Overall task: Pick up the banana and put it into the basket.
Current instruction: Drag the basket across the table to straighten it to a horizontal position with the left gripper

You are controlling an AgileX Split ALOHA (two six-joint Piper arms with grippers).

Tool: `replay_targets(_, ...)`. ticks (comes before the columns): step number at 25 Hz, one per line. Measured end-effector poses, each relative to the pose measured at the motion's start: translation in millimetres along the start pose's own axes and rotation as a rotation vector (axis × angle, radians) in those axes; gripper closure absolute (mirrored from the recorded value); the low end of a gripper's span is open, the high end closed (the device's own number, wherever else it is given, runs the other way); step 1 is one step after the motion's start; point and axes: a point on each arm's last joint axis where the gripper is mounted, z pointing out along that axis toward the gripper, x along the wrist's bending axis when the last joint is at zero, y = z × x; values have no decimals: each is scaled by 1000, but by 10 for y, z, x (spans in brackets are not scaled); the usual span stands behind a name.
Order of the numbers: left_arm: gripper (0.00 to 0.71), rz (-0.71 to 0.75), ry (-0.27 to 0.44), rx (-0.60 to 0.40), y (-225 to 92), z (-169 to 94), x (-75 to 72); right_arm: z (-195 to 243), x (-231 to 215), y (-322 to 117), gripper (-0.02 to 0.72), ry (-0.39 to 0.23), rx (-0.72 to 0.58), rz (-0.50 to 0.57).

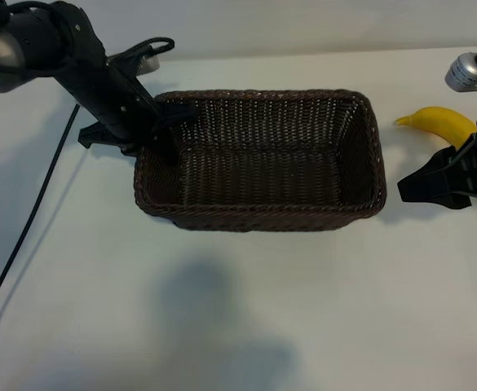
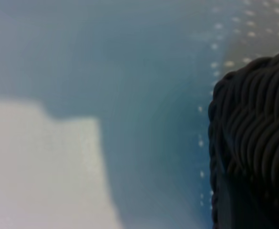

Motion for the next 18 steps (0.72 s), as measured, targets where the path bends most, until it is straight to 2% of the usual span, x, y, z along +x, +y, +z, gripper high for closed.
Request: replay_targets(18, 543, 47, 8, 16, -2, 45, 19, 0, -1, 2, 178, -1, -2, 1)
